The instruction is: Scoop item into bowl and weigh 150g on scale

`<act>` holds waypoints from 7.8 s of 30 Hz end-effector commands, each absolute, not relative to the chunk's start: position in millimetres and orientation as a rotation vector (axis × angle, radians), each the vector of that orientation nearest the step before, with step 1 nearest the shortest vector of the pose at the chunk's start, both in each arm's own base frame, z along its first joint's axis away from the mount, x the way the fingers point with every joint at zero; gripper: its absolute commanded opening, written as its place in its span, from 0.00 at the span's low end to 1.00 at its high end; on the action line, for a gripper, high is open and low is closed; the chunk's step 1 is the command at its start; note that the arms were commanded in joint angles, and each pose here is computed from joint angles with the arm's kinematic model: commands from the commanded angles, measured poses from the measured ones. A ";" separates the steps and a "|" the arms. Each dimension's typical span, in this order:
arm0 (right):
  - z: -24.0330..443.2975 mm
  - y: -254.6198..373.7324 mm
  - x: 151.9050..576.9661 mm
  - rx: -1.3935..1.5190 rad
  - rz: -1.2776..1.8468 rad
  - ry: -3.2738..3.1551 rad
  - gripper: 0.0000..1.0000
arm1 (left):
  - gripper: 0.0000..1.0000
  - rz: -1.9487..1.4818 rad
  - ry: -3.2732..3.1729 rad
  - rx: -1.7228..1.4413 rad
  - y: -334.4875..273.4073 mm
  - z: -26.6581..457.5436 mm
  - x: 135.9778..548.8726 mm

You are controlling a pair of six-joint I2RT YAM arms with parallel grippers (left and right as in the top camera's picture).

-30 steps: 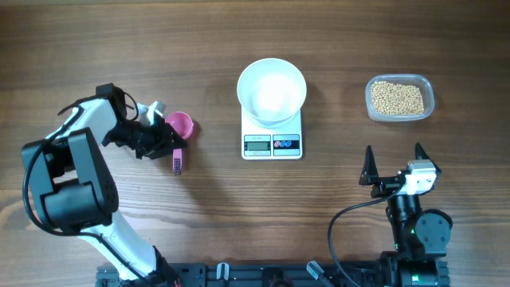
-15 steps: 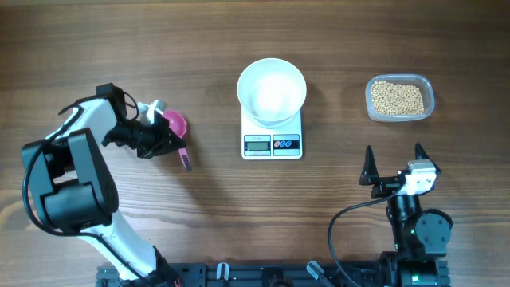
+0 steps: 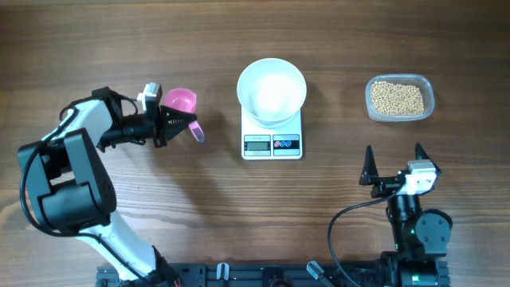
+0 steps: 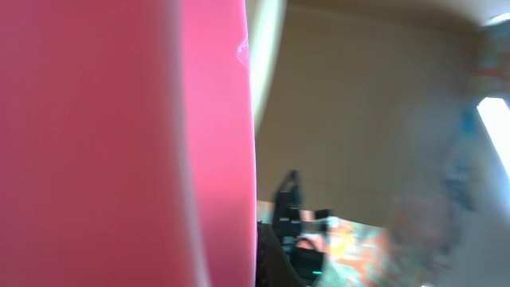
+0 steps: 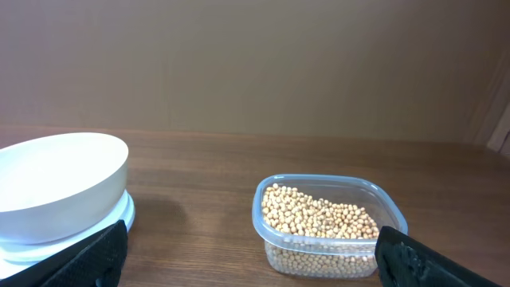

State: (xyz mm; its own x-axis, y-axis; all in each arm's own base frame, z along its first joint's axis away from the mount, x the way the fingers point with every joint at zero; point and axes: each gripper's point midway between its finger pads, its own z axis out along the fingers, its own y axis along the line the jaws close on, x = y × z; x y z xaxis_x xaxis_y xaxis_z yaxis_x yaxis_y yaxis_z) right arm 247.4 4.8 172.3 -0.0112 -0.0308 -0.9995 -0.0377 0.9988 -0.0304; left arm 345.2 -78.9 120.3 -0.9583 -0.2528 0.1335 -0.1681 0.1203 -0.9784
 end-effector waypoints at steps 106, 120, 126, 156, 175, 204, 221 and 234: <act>354.9 184.6 359.0 0.739 1.989 1.828 0.36 | 0.04 -1.922 2.054 -0.307 -301.7 369.2 388.7; 355.5 182.3 362.3 0.698 1.943 1.810 0.24 | 0.04 -1.912 2.100 -0.405 -307.6 358.7 387.6; 355.6 181.5 363.2 0.680 1.924 1.805 0.18 | 0.04 -1.926 2.104 -0.435 -307.3 358.7 387.9; 355.8 178.8 366.7 0.690 1.902 1.787 0.17 | 0.04 -1.958 2.130 -0.385 -310.5 359.4 379.8; 355.7 179.0 366.5 0.698 1.908 1.788 0.15 | 0.04 -1.960 2.132 -0.382 -310.9 359.5 379.2; 356.7 178.5 366.1 0.511 1.792 1.785 0.05 | 0.84 -1.860 2.082 -0.252 -304.9 359.2 386.1; 345.5 99.7 395.9 0.569 1.195 1.915 0.05 | 0.99 -1.560 2.174 -0.219 -262.5 316.3 405.8; 342.5 14.4 346.3 0.582 0.425 2.208 0.05 | 1.00 -0.661 2.500 -0.049 -171.5 293.7 358.8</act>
State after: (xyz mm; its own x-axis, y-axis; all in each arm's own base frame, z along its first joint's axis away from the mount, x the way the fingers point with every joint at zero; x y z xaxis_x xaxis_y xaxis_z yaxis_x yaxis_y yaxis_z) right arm 350.5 35.4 358.6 -0.5470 0.6174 -0.5654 0.2321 0.7607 0.6062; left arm 362.1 -188.7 286.5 -0.8776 -0.2863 -0.3845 -0.0011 0.8033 -0.5956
